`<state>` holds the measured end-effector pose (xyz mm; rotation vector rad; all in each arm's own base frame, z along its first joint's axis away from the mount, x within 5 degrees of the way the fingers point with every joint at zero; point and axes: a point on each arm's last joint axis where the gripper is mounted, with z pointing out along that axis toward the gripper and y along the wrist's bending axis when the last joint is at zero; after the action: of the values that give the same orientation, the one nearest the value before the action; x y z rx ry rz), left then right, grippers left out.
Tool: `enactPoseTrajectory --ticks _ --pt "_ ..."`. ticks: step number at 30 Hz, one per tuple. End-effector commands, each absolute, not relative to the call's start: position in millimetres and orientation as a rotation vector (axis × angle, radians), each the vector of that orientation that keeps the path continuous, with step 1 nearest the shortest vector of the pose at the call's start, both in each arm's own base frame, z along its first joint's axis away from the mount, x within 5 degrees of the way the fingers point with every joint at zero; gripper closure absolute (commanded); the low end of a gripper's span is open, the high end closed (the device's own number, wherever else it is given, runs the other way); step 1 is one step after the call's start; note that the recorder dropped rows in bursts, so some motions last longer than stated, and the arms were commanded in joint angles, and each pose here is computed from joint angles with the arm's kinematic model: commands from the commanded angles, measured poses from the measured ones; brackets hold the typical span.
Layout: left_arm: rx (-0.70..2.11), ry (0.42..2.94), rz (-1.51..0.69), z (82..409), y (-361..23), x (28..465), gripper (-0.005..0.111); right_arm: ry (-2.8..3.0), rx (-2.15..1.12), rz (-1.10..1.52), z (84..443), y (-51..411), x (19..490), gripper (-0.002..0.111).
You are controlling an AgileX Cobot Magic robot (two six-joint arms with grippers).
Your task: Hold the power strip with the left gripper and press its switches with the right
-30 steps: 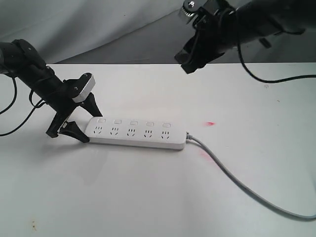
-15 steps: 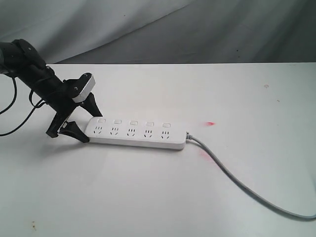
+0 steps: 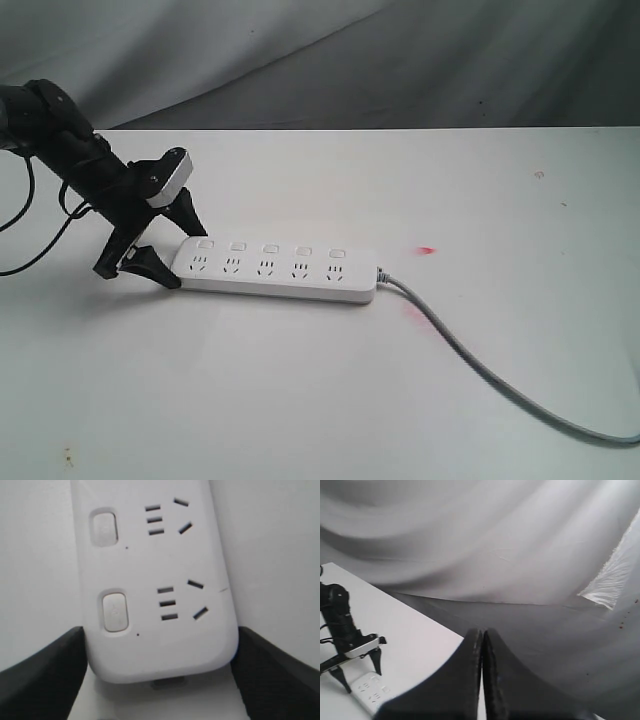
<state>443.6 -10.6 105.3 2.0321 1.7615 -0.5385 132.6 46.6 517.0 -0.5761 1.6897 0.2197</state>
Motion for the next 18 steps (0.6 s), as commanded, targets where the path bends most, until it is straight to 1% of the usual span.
enactPoseTrajectory --ticks 1,5,9,18 --pt "2.036 1.751 -0.539 107.3 -11.5 443.9 0.098 1.661 -0.554 0.287 522.8 46.9 104.9 0.108" --pt "2.036 1.751 -0.539 107.3 -11.5 443.9 0.098 1.615 -0.545 0.23 527.5 42.5 89.8 0.108" --pt "2.036 1.751 -0.539 107.3 -11.5 443.9 0.098 1.597 -0.537 0.233 529.3 41.5 77.9 0.108" --pt "2.036 1.751 -0.539 107.3 -11.5 443.9 0.098 1.589 -0.536 0.231 530.0 41.2 74.8 0.108"
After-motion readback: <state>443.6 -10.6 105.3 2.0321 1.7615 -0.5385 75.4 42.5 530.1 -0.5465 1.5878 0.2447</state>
